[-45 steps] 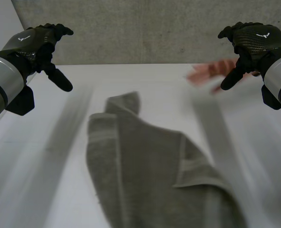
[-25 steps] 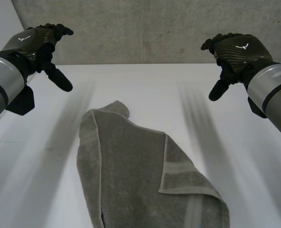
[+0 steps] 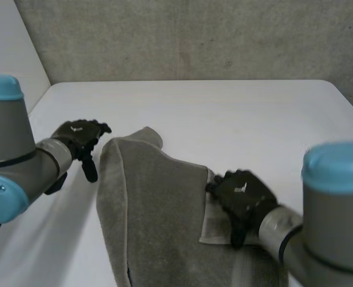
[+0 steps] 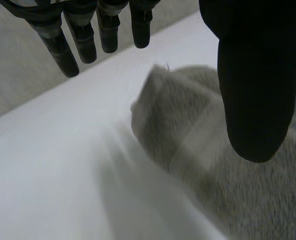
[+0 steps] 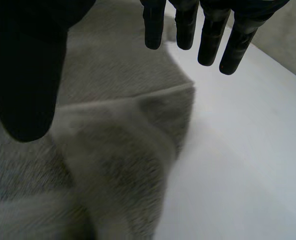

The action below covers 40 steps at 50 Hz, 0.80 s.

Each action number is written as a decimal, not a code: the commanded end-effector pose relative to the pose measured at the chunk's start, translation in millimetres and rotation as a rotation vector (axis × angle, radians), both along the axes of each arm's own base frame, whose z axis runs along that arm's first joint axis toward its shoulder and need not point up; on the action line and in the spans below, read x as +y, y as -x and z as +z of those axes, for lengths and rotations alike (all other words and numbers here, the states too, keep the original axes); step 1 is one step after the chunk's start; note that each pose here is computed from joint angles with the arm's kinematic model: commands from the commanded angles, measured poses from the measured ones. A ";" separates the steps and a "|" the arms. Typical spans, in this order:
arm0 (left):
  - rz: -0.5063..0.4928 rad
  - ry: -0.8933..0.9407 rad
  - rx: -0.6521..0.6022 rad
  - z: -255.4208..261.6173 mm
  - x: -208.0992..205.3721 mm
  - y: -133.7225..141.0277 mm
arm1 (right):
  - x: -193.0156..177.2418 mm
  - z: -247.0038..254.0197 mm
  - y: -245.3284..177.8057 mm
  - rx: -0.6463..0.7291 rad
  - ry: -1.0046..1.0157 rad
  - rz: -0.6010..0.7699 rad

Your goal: Fold the towel.

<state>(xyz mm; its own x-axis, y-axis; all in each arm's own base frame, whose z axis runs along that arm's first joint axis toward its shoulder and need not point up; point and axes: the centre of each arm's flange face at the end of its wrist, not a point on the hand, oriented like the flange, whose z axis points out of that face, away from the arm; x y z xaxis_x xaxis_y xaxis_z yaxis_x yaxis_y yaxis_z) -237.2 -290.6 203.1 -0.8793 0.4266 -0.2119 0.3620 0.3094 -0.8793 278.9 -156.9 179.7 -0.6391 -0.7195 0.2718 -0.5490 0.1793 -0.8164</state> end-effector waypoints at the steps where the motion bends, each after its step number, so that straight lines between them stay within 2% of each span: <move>1: -0.014 0.014 -0.037 -21.2 -6.5 0.3 | 15.1 -41.8 1.9 0.061 0.098 0.053; 5: -0.011 0.040 -0.029 -22.0 -9.5 0.2 | 3.0 -60.6 2.1 0.083 0.167 -0.008; 11: -0.006 0.036 -0.030 -23.1 -8.6 -2.3 | -13.6 -56.0 1.3 0.083 0.281 -0.056; 16: -0.009 0.036 -0.030 -22.9 -7.6 -1.5 | -27.0 -23.7 -1.2 -0.026 0.441 -0.097; 21: -0.015 0.045 -0.023 -23.2 -9.0 0.2 | -29.1 -3.4 -3.1 -0.081 0.490 -0.106; 30: -0.031 0.092 -0.011 -27.2 -18.1 4.0 | -31.7 -2.7 -1.2 -0.068 0.497 -0.113; 35: -0.089 0.093 -0.042 -37.9 -23.2 9.6 | -33.0 -5.7 1.3 -0.050 0.484 -0.117; 40: -0.194 0.106 -0.159 -55.8 -27.2 16.8 | -37.0 -5.8 2.2 -0.037 0.473 -0.121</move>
<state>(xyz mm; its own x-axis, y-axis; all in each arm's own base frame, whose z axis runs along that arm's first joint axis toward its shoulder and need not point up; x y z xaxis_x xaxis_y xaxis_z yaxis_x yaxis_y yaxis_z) -246.1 -313.3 166.8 -0.8320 0.4730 -0.2898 0.4191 0.1937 -0.8870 278.1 -189.9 175.4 -0.7308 -0.4399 0.5220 -0.5016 -0.1725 -0.8477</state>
